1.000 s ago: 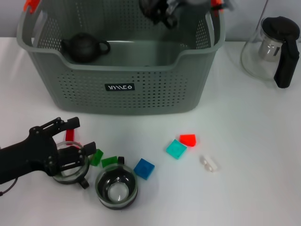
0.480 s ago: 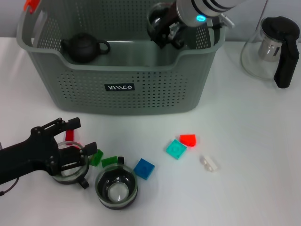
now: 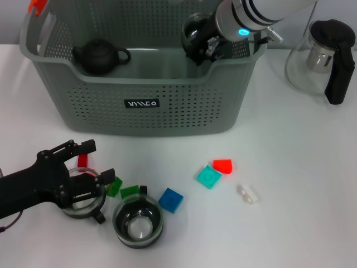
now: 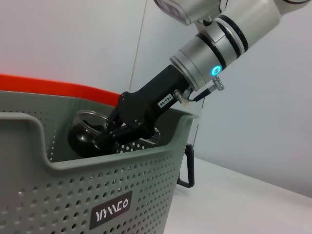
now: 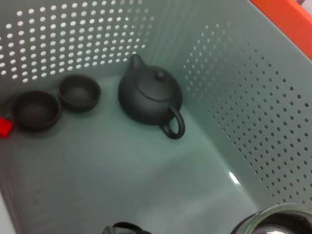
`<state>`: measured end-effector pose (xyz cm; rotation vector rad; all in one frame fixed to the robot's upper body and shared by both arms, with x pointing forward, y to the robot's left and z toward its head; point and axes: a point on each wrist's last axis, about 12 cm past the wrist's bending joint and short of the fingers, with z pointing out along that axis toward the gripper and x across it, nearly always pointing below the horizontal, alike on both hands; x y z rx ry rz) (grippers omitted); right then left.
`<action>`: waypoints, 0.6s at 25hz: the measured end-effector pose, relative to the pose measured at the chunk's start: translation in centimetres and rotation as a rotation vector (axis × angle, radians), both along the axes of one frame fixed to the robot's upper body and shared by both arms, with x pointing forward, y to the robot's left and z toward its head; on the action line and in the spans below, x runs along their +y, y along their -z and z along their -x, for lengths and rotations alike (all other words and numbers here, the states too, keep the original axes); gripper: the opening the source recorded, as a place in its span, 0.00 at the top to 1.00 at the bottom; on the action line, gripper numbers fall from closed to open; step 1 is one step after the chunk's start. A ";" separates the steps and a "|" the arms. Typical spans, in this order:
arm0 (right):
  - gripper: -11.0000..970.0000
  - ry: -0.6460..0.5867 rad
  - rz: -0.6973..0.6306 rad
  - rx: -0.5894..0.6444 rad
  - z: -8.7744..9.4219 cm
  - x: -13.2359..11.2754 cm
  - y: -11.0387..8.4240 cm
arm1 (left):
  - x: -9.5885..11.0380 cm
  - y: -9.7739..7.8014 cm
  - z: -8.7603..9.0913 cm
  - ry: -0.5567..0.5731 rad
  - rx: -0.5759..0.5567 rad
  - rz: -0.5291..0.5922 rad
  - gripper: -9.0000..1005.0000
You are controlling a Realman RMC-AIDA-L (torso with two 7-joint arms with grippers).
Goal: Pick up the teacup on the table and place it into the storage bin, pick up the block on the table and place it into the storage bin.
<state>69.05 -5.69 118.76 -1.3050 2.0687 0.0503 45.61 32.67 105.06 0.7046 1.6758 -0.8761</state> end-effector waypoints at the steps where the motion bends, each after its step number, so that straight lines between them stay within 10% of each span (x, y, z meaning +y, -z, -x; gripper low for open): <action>1: 0.90 0.000 0.001 0.000 0.0 0.0 0.0 | 0.0 0.0 0.0 0.000 0.000 0.000 0.14; 15: 0.87 0.079 -0.048 0.036 -0.3 -0.2 -0.5 | -0.1 0.0 -0.1 0.000 -0.001 0.004 0.14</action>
